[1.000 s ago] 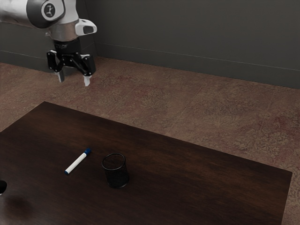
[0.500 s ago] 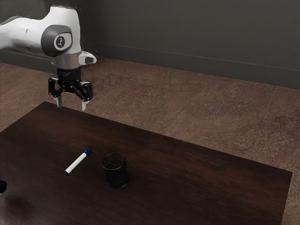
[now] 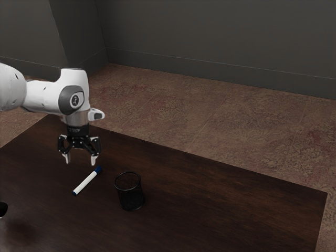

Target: Put the marker into the pen holder.

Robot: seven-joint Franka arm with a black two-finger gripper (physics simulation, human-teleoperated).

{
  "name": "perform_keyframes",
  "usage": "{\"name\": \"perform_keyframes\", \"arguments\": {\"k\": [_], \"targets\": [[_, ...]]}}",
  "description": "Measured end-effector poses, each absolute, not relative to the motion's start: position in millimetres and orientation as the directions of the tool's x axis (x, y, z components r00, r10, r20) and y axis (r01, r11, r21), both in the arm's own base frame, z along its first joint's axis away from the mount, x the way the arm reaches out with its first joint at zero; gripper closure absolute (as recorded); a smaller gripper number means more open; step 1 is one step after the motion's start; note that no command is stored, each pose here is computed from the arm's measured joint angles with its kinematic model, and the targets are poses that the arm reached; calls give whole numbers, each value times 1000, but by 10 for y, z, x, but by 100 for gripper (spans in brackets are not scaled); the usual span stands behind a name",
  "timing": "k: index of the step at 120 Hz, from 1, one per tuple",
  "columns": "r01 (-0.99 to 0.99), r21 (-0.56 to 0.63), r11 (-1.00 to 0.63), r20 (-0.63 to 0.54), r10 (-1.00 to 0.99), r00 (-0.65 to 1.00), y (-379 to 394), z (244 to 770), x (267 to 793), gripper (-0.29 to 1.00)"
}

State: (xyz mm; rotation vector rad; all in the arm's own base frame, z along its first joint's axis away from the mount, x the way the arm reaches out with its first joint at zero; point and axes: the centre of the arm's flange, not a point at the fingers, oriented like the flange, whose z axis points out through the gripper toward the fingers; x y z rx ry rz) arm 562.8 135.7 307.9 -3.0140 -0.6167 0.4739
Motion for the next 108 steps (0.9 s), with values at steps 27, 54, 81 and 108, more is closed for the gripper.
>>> {"name": "perform_keyframes", "arguments": {"k": [27,54,81,108], "targets": [[352,-39,-935,-320,345,882,1260,2636,5417,0],[283,-23,-959,-302,277,912,1331,2414,5669,1],[217,-8,-976,-274,211,938,1373,2367,5779,1],[172,11,-985,-255,164,953,1382,2404,5824,7]]}}
